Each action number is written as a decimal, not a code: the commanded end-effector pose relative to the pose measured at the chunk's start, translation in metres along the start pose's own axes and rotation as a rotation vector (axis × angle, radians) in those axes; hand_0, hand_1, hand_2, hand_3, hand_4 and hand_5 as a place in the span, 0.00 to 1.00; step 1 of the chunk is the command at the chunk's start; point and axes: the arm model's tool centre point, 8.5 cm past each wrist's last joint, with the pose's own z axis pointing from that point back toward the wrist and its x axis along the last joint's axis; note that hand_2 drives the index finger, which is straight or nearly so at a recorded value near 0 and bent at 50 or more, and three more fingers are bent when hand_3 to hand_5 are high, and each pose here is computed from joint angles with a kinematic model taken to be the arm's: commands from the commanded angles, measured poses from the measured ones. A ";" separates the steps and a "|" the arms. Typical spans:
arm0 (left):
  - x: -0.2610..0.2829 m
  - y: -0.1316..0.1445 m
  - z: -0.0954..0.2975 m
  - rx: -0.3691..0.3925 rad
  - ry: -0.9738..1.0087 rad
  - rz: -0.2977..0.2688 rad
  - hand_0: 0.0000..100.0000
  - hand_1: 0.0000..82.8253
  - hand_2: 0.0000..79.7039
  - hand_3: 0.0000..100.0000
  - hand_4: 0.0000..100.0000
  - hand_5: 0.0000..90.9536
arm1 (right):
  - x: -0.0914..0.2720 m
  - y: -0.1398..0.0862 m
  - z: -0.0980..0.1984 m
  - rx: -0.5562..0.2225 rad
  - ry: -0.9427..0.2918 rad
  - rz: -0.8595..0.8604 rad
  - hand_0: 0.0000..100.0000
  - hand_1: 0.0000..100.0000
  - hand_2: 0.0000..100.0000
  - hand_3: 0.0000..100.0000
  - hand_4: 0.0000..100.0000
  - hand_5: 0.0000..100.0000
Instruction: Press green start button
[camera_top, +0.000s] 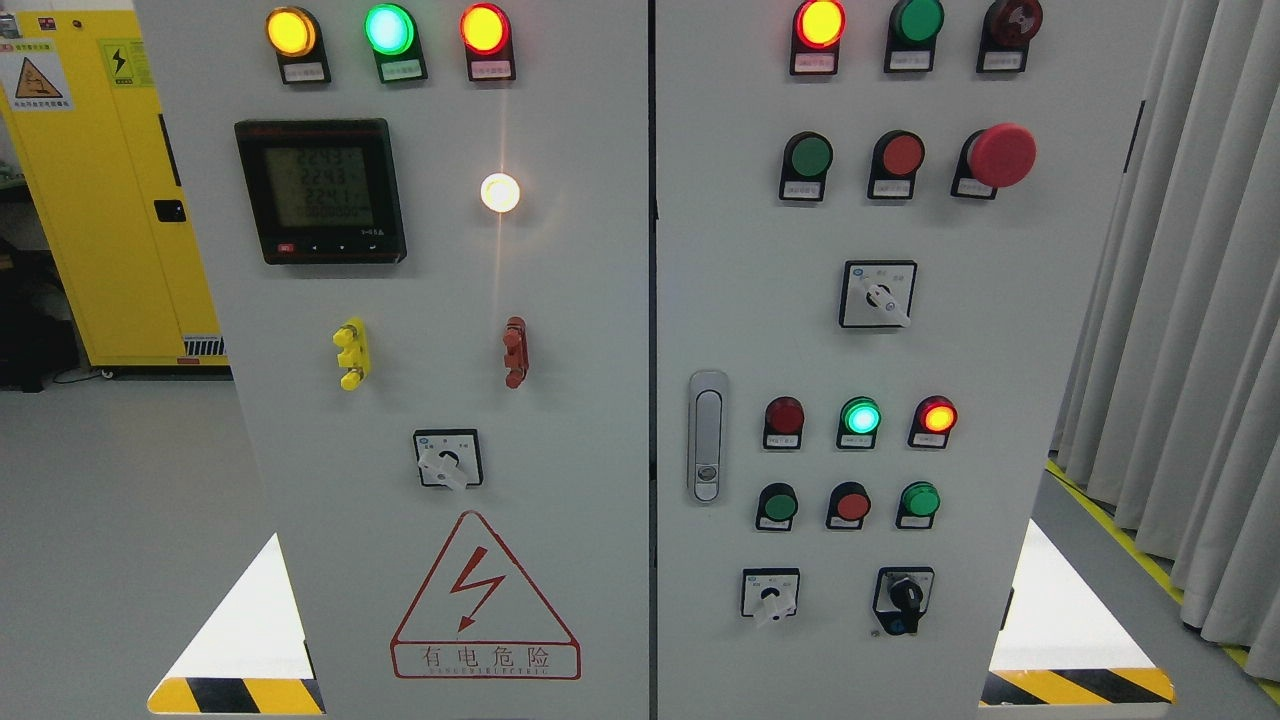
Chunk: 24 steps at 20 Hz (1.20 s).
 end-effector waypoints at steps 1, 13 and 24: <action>0.029 -0.010 -0.003 -0.016 -0.057 -0.004 0.12 0.67 0.00 0.00 0.00 0.00 | 0.032 -0.076 -0.033 -0.170 -0.113 0.203 0.27 0.53 0.00 0.61 0.63 0.49; 0.030 -0.010 -0.003 -0.016 -0.059 -0.004 0.12 0.67 0.00 0.00 0.00 0.00 | 0.036 -0.125 -0.073 -0.233 -0.116 0.387 0.33 0.56 0.00 0.66 0.66 0.52; 0.030 -0.010 -0.003 -0.016 -0.059 -0.004 0.12 0.67 0.00 0.00 0.00 0.00 | 0.030 -0.144 -0.108 -0.234 -0.110 0.417 0.38 0.58 0.00 0.71 0.71 0.59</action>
